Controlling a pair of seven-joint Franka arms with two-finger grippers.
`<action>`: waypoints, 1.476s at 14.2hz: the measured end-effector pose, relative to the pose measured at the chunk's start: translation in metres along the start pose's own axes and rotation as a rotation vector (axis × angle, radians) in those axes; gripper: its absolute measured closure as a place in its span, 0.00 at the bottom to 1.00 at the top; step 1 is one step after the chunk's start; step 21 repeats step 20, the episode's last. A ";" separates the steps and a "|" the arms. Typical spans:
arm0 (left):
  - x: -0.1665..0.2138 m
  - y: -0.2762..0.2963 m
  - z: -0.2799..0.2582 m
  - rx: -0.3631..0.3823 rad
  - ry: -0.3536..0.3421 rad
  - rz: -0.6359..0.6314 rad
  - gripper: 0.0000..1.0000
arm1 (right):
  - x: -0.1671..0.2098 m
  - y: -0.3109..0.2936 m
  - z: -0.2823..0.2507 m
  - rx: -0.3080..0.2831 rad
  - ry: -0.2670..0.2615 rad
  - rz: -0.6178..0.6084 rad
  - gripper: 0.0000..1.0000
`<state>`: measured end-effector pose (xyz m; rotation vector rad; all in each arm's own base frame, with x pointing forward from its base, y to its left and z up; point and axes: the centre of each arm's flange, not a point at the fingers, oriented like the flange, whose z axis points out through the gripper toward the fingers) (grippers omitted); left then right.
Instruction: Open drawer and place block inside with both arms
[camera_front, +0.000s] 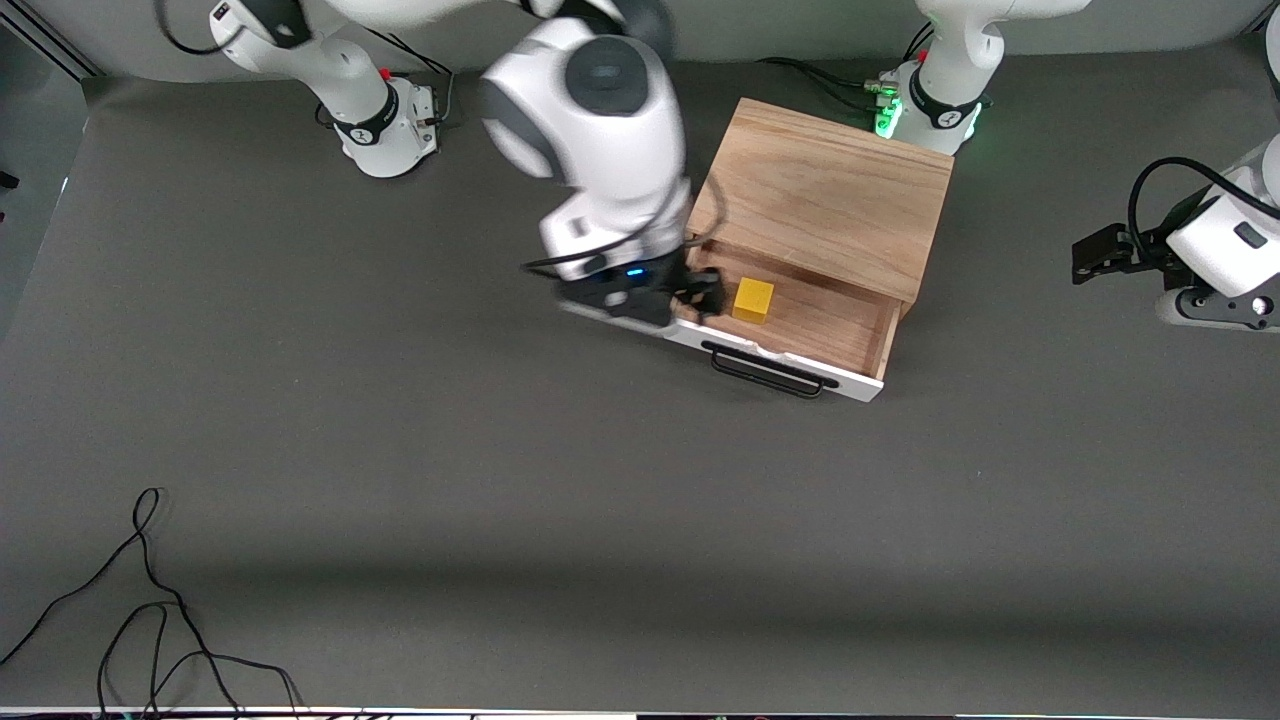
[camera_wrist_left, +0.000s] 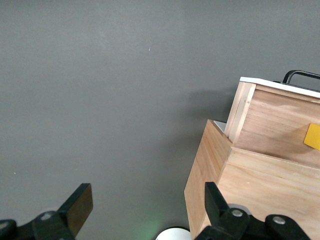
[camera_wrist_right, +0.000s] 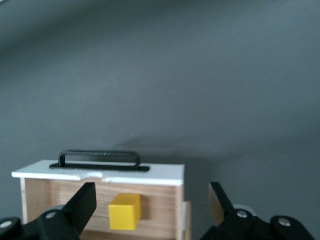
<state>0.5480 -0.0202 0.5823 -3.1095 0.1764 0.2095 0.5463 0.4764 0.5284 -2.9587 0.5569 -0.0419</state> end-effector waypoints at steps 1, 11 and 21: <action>0.000 0.000 0.000 0.000 0.000 -0.001 0.00 | 0.030 0.030 -0.020 0.013 -0.013 -0.013 0.00; -0.001 -0.003 -0.003 0.000 0.005 -0.005 0.00 | 0.165 0.337 -0.128 -0.008 0.018 -0.082 0.00; -0.001 -0.006 -0.008 0.000 0.016 -0.010 0.00 | 0.166 0.379 -0.131 -0.093 -0.022 -0.173 0.00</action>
